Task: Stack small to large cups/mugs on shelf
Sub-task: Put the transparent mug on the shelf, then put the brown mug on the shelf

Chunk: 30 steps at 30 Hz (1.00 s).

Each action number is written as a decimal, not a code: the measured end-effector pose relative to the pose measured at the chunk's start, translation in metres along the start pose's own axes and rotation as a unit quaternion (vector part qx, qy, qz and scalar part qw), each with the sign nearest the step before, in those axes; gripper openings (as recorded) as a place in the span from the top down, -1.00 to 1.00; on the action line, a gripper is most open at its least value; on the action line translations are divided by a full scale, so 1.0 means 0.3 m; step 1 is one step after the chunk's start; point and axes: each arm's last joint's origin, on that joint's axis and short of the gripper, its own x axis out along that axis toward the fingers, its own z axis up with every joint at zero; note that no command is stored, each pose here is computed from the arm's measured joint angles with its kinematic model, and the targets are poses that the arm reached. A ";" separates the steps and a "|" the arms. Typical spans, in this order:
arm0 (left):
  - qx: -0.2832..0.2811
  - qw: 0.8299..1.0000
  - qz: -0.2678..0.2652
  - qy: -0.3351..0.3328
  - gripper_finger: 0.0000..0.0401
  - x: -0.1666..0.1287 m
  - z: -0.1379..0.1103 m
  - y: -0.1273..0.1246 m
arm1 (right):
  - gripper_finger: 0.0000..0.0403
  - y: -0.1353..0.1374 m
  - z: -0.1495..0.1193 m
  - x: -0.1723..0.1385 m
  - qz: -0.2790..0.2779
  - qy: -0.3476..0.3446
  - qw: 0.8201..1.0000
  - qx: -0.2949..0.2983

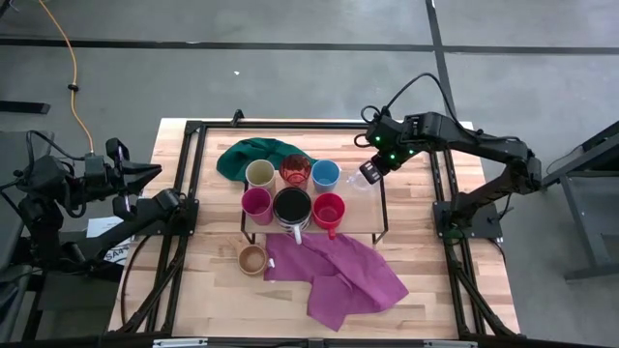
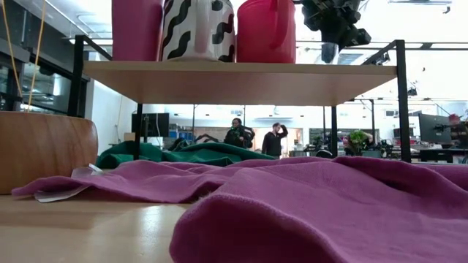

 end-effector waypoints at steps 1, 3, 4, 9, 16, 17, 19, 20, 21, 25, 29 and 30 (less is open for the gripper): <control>0.000 1.000 0.000 0.000 0.88 0.000 0.000 0.000 | 0.82 0.000 0.000 0.000 0.000 0.000 1.000 0.000; 0.000 1.000 0.000 0.000 0.88 0.000 0.000 0.000 | 0.77 0.000 0.000 0.000 0.000 0.000 1.000 0.000; 0.001 1.000 0.000 0.000 0.88 0.000 0.000 0.000 | 0.75 0.000 0.000 0.000 0.000 0.000 1.000 0.000; 0.001 1.000 0.000 0.000 0.88 0.000 0.000 0.000 | 0.74 0.003 0.005 0.000 0.003 -0.008 1.000 -0.001; 0.001 1.000 0.000 0.000 0.88 0.000 0.000 0.000 | 0.74 0.007 0.013 0.000 0.008 -0.023 1.000 -0.002; 0.001 1.000 -0.001 0.000 0.88 0.000 0.000 0.000 | 0.74 0.007 0.014 0.000 0.005 -0.025 1.000 -0.002; 0.001 1.000 -0.002 0.000 0.88 0.000 0.000 0.000 | 0.74 0.007 0.015 0.000 0.003 -0.028 1.000 -0.006; 0.001 1.000 -0.002 0.000 0.88 0.000 0.000 0.000 | 0.74 0.008 0.018 -0.001 0.004 -0.033 0.999 -0.007; 0.001 1.000 -0.002 0.000 0.88 0.000 0.000 -0.001 | 0.74 0.010 0.021 -0.001 0.005 -0.040 0.999 -0.009; 0.001 1.000 -0.004 0.000 0.88 0.000 0.000 -0.001 | 0.74 0.012 0.037 -0.002 0.012 -0.061 0.998 -0.014; -0.002 1.000 -0.027 0.000 0.88 0.000 0.000 -0.005 | 0.74 -0.001 0.055 -0.008 0.015 -0.079 0.997 -0.020; -0.005 0.999 -0.035 0.000 0.88 0.000 0.000 -0.007 | 0.74 -0.007 0.062 -0.015 0.011 -0.087 0.996 -0.021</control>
